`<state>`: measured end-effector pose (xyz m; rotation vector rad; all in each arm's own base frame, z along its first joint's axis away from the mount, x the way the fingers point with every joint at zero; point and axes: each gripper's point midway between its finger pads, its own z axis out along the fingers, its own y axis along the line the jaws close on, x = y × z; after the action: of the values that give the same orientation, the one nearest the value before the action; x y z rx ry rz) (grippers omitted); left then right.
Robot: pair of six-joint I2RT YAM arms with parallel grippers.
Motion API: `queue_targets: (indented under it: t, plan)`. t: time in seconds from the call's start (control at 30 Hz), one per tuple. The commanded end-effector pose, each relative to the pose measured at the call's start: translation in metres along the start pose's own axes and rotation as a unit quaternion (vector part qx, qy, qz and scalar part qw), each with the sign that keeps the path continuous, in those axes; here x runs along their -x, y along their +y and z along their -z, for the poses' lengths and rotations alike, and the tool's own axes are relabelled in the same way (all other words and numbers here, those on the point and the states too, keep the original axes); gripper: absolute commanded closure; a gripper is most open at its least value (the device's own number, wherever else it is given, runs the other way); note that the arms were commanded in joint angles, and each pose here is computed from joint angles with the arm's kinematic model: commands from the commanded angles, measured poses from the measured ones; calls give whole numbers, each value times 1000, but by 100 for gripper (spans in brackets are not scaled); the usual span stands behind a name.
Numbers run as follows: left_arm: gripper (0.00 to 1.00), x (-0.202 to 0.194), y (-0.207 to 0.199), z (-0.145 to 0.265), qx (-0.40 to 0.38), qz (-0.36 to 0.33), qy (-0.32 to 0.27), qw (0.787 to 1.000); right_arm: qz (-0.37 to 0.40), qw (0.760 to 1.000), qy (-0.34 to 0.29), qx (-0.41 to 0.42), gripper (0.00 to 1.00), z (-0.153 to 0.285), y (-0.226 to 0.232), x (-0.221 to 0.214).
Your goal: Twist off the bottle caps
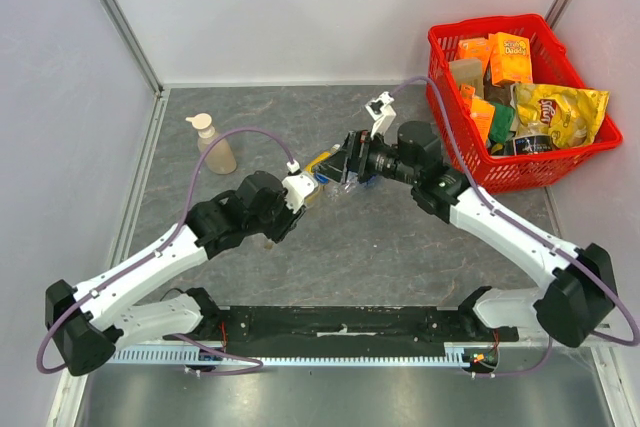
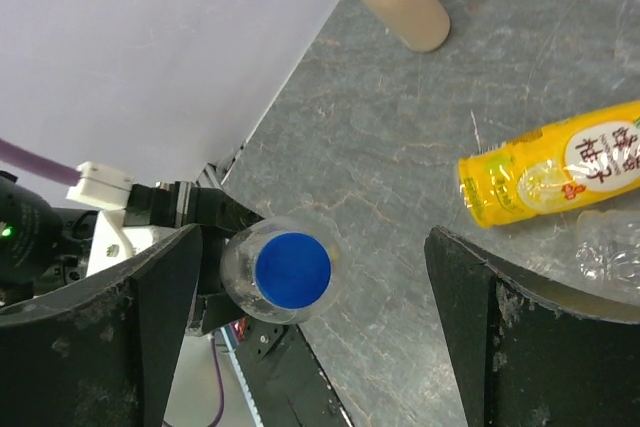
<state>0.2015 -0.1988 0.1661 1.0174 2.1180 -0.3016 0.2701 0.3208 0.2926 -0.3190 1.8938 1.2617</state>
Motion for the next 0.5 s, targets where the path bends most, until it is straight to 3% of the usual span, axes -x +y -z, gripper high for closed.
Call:
queue_targets:
  t: [0.0, 0.17, 0.47]
  plan:
    - [81, 4, 10, 0, 26, 1, 0, 1000, -27, 999, 19, 27, 2, -11, 3, -8]
    - [80, 3, 13, 0, 36, 2, 1, 999, -42, 998, 45, 31, 12, -20, -5, -23]
    - [80, -1, 13, -3, 35, 2, 13, 999, -67, 995, 48, 63, 45, -20, 0, -31]
